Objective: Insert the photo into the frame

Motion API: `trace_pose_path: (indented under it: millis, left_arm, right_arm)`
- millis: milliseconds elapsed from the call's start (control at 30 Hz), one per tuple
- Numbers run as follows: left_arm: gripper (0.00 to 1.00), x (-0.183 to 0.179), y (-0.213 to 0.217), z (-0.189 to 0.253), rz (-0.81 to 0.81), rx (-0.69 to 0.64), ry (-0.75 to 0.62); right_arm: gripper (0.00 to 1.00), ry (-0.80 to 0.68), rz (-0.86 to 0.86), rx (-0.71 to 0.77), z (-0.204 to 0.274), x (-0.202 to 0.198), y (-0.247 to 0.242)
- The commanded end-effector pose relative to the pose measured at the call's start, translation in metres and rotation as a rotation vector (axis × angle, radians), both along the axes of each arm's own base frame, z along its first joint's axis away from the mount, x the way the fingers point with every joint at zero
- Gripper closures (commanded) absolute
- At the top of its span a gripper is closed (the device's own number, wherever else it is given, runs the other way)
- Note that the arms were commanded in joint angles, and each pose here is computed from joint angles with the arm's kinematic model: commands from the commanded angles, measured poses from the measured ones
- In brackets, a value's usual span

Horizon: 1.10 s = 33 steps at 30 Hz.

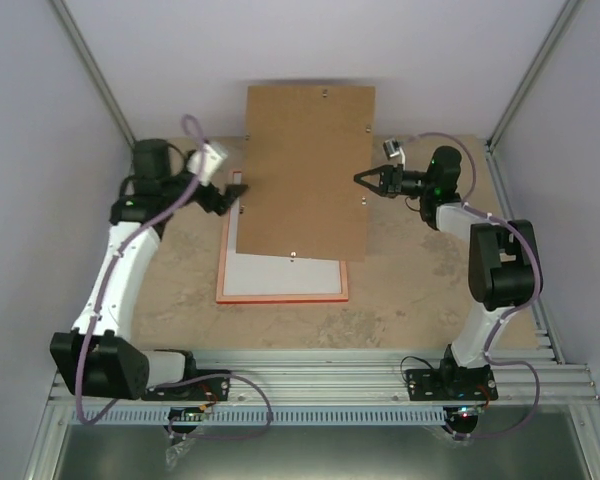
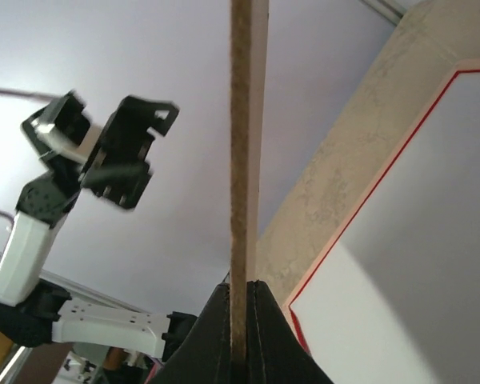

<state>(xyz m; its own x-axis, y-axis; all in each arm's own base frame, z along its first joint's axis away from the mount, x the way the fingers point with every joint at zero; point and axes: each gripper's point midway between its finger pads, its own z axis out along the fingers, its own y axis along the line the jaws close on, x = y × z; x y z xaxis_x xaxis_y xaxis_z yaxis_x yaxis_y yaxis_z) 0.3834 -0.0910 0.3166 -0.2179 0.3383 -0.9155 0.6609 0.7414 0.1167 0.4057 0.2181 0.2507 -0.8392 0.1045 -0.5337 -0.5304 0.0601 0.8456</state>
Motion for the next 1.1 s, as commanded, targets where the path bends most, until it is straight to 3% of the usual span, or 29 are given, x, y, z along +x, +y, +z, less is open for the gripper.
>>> trace_pose_path:
  millis: [0,167,300,1067]
  left_arm:
    - [0.09,-0.05,-0.073,-0.03,-0.25,0.186,0.012]
    - [0.09,-0.092,-0.137,-0.057,-0.412,0.294,0.026]
    - [0.08,-0.107,-0.161,-0.076,-0.453,0.428,-0.029]
    - [0.04,-0.11,-0.157,-0.144,-0.481,0.793,-0.136]
  right_arm:
    - [0.99,0.007,0.003,0.023,-0.001,0.0,0.004]
    - [0.99,0.051,0.004,0.033,-0.01,-0.003,0.004]
    - [0.99,0.066,0.012,0.035,-0.012,-0.005,0.004]
    - [0.99,0.106,0.006,0.043,-0.017,-0.01,0.007]
